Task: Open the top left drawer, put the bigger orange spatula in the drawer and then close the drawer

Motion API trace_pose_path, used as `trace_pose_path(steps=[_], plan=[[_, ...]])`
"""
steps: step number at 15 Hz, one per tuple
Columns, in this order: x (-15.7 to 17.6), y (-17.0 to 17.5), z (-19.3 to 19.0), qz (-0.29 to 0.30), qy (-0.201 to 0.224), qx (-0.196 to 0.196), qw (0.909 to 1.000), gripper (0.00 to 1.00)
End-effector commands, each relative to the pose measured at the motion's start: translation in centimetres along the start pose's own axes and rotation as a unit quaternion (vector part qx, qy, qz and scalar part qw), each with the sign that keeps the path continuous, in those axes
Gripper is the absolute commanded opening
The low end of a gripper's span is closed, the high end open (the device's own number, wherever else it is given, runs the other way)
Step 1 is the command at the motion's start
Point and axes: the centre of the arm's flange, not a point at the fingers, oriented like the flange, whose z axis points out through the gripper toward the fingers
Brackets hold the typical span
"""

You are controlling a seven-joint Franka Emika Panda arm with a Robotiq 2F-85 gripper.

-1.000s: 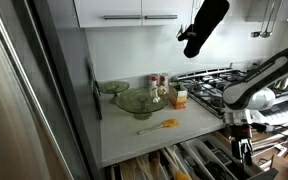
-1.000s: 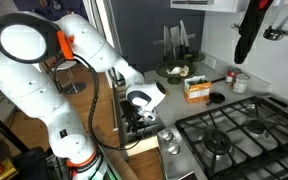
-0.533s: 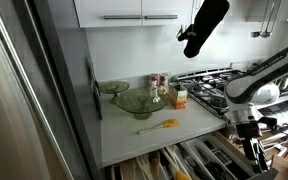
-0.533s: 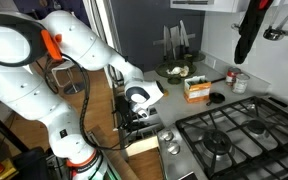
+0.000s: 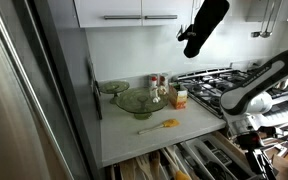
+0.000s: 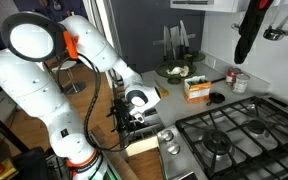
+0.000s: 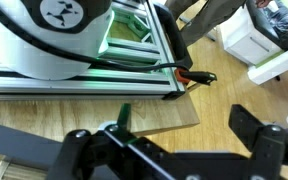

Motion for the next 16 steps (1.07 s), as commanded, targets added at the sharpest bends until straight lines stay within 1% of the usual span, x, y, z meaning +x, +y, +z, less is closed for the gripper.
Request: trace_pose_path(steps=[1, 3, 6, 9, 11, 13, 16], plan=[[0.5, 1.0, 4.5, 0.013, 0.026, -0.023, 0.9993, 1.00], [1.4, 1.3, 5.0, 0.021, 0.047, -0.042, 0.9978, 1.00], [1.8, 1.3, 5.3, 0.035, 0.061, -0.057, 0.9959, 1.00], [2.1, 0.9, 4.3, 0.047, 0.100, -0.081, 0.9906, 1.00], [1.9, 0.4, 3.0, 0.050, 0.136, -0.100, 0.9844, 1.00], [1.3, -0.2, 1.4, 0.053, 0.170, -0.123, 0.9763, 1.00], [1.3, -0.7, -0.5, 0.057, 0.233, -0.158, 0.9579, 1.00]])
